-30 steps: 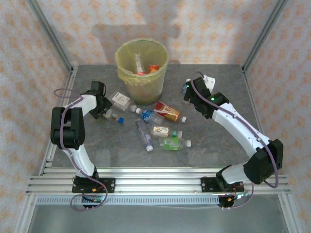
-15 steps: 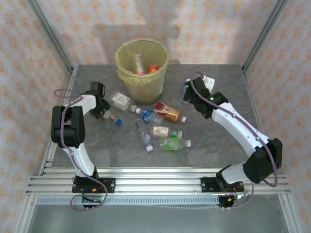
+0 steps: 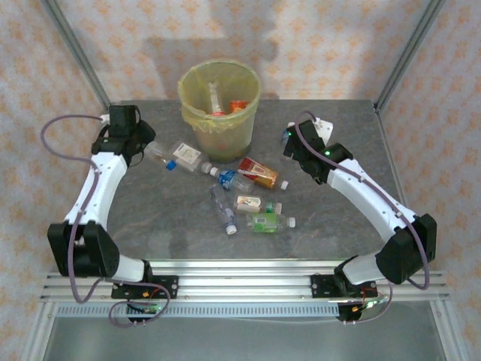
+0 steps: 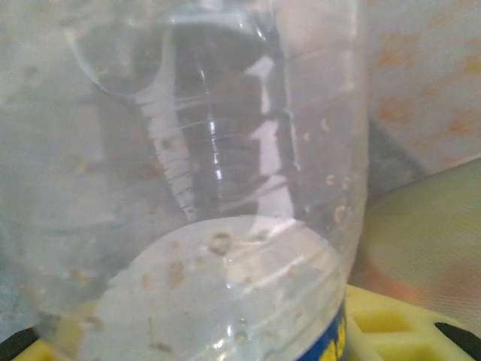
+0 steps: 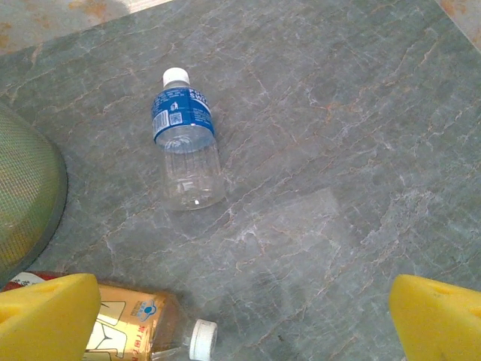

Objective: Put the plastic bottles in the bin

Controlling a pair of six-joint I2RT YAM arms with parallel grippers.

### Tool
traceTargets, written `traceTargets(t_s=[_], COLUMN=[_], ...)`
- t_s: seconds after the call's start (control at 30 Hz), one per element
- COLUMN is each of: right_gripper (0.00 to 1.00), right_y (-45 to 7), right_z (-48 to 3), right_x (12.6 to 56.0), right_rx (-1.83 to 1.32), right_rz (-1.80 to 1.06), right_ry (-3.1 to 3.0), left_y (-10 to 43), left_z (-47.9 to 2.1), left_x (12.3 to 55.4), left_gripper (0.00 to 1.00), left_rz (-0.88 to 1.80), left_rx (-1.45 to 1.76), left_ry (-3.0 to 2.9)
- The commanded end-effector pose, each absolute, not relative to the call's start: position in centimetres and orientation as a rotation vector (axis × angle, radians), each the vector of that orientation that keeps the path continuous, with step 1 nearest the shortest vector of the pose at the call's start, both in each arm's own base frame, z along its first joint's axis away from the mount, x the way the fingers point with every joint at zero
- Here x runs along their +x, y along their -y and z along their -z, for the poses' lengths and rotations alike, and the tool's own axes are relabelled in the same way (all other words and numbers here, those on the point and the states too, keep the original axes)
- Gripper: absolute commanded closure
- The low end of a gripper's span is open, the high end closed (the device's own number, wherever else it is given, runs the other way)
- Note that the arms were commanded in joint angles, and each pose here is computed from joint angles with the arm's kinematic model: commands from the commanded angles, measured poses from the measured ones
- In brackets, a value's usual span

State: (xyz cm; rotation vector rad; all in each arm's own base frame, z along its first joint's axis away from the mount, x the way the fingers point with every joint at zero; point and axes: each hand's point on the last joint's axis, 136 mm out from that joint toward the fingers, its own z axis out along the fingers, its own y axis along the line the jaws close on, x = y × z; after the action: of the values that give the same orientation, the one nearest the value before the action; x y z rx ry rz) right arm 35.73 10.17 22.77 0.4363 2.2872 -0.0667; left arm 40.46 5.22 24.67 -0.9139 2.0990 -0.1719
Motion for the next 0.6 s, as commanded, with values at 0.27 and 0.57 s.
traceTargets(t_s=[0.27, 0.57], right_gripper=[0.01, 0.01], right_y=[-10.3, -10.6], right_z=[-20.6, -20.1], right_x=[36.2, 36.3], right_rx=[0.493, 0.495], right_rz=[0.063, 0.058], right_ry=[-2.307, -2.322], left_y=[-2.0, 2.2], left_z=[-40.5, -47.8], left_x=[39.7, 43.0], left_gripper=[0.64, 0.67], left_rz=[0.250, 0.291], left_rx=[-0.624, -0.428], left_ry=[-1.826, -1.677])
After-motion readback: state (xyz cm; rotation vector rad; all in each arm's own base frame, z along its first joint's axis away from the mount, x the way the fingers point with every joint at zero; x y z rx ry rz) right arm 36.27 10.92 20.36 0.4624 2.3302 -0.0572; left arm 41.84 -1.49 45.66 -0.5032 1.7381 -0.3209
